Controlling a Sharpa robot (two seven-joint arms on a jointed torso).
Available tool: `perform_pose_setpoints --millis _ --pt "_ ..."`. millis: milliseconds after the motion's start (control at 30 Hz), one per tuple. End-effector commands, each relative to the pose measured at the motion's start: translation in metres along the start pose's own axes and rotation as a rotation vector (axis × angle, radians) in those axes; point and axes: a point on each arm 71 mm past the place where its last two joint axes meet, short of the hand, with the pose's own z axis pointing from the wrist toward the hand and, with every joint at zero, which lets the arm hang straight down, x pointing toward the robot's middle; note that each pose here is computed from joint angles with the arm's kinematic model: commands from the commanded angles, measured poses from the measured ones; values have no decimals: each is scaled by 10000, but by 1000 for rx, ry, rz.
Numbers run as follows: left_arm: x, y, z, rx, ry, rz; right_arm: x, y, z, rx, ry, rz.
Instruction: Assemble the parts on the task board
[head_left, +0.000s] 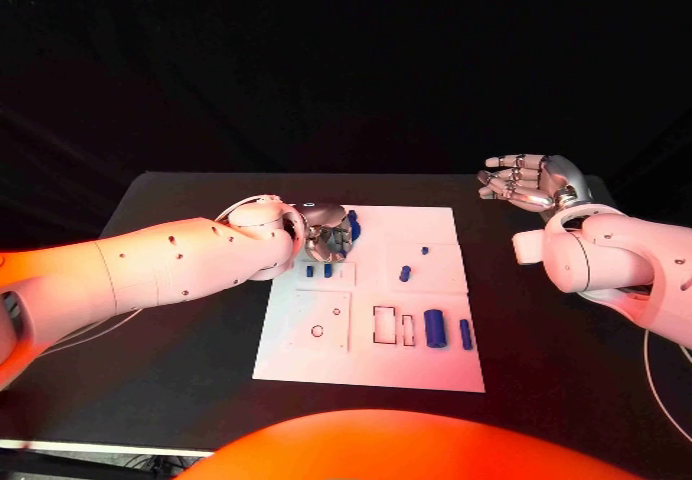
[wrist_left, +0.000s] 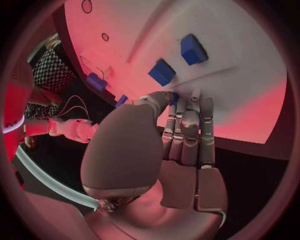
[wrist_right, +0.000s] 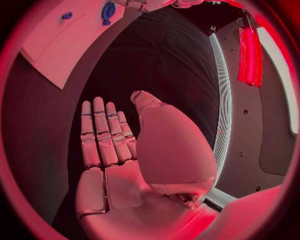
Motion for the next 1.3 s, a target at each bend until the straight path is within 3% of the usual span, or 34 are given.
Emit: perform_pose_setpoints --millis 33,367,700,1000,1300 --pt "23 -15 5 16 3 -11 16 13 -1 -14 13 1" --pt "-83 -2 -58 47 -85 -90 18 12 1 -14 15 1" --pt "-261 88 -221 43 -126 -198 6 6 2 -13 13 0" --pt "-272 229 -325 5 -75 -210 -7 1 1 -10 11 0" --pt "-195 318 -339 -20 -25 -175 -8 1 0 -10 12 0"
